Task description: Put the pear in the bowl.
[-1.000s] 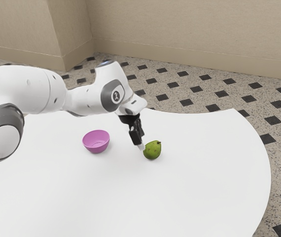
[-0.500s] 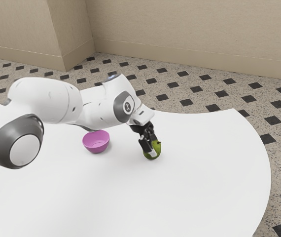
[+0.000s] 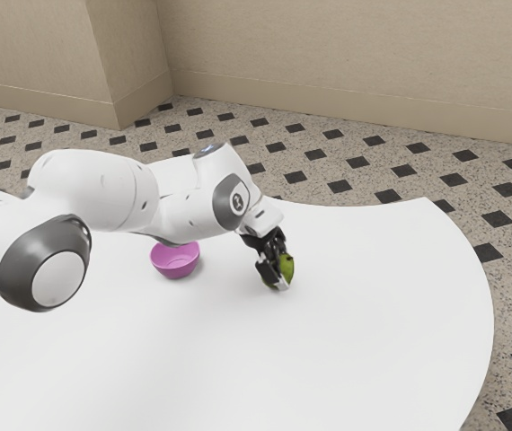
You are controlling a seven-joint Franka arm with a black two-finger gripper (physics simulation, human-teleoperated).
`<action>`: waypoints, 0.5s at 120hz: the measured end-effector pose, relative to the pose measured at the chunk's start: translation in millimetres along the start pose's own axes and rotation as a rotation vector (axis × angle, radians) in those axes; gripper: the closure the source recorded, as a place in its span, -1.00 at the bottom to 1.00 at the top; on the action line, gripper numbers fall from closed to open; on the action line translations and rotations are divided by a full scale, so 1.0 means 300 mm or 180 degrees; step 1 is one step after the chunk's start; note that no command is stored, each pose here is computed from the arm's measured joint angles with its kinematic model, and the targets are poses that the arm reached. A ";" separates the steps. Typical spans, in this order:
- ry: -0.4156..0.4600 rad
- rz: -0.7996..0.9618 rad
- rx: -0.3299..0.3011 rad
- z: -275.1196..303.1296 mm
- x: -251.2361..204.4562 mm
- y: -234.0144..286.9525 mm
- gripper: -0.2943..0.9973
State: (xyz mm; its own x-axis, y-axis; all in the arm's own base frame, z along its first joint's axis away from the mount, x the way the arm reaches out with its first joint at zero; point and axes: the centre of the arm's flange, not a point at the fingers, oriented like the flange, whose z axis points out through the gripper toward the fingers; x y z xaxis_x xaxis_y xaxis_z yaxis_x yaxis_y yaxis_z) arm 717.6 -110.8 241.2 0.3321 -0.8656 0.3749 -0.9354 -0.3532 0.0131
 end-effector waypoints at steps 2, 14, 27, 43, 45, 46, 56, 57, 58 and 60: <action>0.0000 0.0007 0.0002 -0.001 0.000 0.000 -0.27; 0.0010 0.0041 0.0019 -0.015 0.004 -0.003 -0.11; 0.0027 0.0084 0.0058 -0.052 0.016 -0.002 -0.06; 0.0052 0.0093 0.0124 -0.187 0.010 0.036 0.00; 0.0055 0.0089 0.0137 -0.214 0.006 0.045 0.01; 0.0057 0.0084 0.0146 -0.228 0.002 0.048 0.01; 0.0070 0.0010 0.0238 -0.381 -0.059 0.087 -0.01; 0.0070 0.0000 0.0248 -0.396 -0.068 0.090 -0.01; 0.0071 -0.0011 0.0258 -0.410 -0.076 0.092 -0.01; 0.0070 -0.0033 0.0278 -0.436 -0.095 0.096 -0.02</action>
State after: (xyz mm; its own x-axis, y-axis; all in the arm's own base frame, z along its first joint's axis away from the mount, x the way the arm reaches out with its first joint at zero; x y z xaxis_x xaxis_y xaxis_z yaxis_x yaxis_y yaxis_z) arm 665.3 -49.8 352.0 0.3382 -0.8539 0.3955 -0.9175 -0.3927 -0.0633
